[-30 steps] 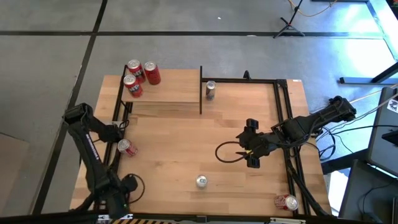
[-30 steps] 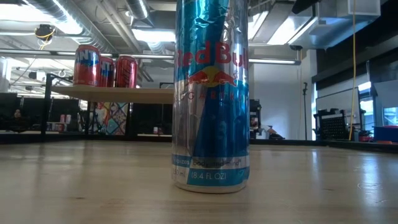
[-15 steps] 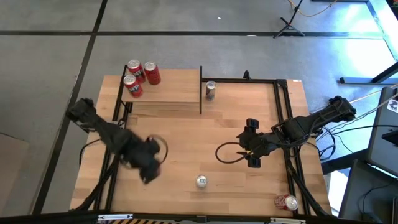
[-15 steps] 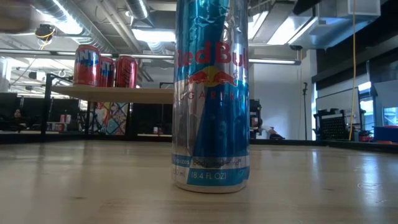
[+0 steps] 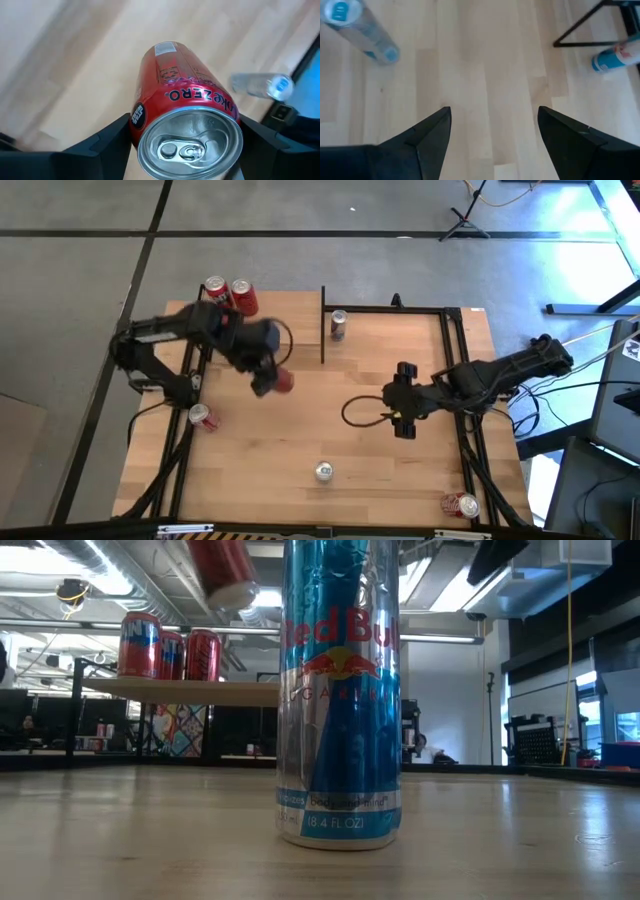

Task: Place canned beverage on shelf
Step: Put the red black soda can on the shelf aligned with the other red black soda can

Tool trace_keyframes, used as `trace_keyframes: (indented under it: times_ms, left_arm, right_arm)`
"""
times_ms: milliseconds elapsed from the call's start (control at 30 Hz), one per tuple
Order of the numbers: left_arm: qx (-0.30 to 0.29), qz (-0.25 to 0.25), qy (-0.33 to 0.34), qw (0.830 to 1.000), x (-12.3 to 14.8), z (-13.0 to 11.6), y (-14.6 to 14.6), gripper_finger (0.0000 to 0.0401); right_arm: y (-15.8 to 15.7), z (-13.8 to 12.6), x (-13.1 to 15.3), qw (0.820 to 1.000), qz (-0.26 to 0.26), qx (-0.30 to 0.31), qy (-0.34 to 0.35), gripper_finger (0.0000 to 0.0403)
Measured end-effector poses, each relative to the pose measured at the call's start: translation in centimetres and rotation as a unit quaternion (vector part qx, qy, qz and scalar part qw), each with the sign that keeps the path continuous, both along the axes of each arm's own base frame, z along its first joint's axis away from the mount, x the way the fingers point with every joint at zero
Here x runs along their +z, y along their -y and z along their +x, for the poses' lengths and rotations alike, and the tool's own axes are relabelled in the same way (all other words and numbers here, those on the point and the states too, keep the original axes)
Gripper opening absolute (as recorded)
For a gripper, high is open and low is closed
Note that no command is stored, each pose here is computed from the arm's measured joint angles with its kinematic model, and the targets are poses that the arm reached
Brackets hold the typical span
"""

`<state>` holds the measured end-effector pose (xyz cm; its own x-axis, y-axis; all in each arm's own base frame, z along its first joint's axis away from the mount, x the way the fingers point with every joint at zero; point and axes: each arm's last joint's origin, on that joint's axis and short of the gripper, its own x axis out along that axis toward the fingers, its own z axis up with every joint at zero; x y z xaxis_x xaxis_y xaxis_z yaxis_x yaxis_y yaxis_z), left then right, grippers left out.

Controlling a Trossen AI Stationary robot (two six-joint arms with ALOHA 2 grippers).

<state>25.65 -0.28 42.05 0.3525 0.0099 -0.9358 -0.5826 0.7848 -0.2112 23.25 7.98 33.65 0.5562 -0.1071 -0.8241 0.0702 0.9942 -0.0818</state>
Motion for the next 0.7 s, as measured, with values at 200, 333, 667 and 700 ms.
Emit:
trace_keyframes:
  times_ms: [200, 333, 667, 700]
  left_arm:
    - [0.007, 0.044, 0.015, 0.999, 0.9, -1.3, -5.1, 0.0267]
    - [0.011, 0.048, 0.025, 0.998, 1.4, -2.7, -7.5, 0.0267]
    - [0.047, 0.081, 0.062, 0.994, 3.3, -7.5, -10.6, 0.0267]
    - [0.043, 0.073, 0.070, 0.994, 3.4, -7.6, -10.5, 0.0267]
  right_arm:
    - [2.1, 0.6, 0.0, 1.000, -0.012, -0.025, -0.007, 0.0285]
    - [4.3, 1.0, -0.1, 0.999, 0.003, -0.050, -0.014, 0.0285]
    - [9.7, 2.3, 0.5, 0.994, 0.044, -0.091, 0.035, 0.0285]
    - [10.1, 2.6, 0.8, 0.994, 0.043, -0.081, 0.060, 0.0285]
